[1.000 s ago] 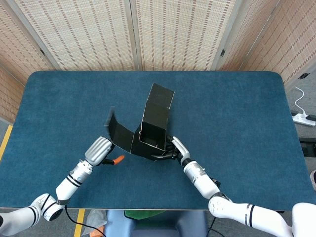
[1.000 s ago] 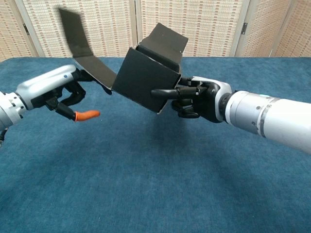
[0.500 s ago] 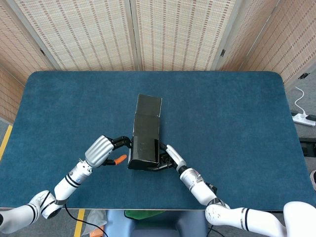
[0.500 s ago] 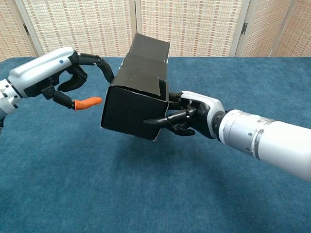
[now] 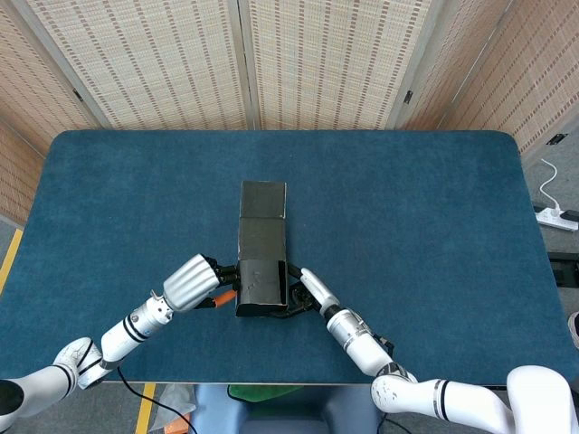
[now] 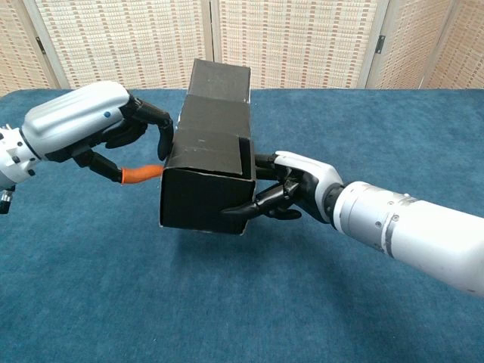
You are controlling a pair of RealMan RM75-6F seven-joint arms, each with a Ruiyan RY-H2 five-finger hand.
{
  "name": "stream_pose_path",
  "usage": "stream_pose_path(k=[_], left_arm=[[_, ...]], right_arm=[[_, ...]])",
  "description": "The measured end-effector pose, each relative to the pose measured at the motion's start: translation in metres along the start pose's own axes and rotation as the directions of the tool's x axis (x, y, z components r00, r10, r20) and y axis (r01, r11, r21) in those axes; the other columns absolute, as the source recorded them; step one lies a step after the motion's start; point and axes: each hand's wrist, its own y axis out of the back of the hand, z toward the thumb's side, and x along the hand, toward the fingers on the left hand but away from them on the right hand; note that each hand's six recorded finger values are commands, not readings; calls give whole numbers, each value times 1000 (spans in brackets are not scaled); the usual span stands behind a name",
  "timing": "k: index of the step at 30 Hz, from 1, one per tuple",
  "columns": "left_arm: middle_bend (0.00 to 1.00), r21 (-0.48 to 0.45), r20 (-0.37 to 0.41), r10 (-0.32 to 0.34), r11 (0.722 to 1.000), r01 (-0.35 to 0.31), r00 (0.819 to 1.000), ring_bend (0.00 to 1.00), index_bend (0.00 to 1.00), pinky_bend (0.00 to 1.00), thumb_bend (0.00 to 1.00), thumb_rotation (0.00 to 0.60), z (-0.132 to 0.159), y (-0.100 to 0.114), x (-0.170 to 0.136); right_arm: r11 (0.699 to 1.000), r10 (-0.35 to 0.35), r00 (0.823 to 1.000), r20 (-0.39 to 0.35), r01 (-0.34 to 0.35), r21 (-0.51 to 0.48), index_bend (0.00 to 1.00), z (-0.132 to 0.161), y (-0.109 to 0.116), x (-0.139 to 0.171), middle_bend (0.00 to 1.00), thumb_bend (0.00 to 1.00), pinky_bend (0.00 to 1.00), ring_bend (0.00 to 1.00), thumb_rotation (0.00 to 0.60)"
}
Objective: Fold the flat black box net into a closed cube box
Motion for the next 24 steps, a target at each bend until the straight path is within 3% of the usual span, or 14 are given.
stream_pose_path(k=[15, 24], left_arm=[[348, 6, -61, 69, 998, -68, 996, 854, 340, 890, 344, 600, -11, -10, -11], [375, 93, 22, 44, 995, -46, 999, 854, 398, 884, 344, 600, -6, -14, -14]], right_arm=[[1000, 19, 999, 30, -19, -6, 576, -8, -6, -8, 624, 324, 1000, 783, 600], [1000, 14, 999, 33, -14, 7, 576, -10, -7, -9, 623, 320, 1000, 782, 600]])
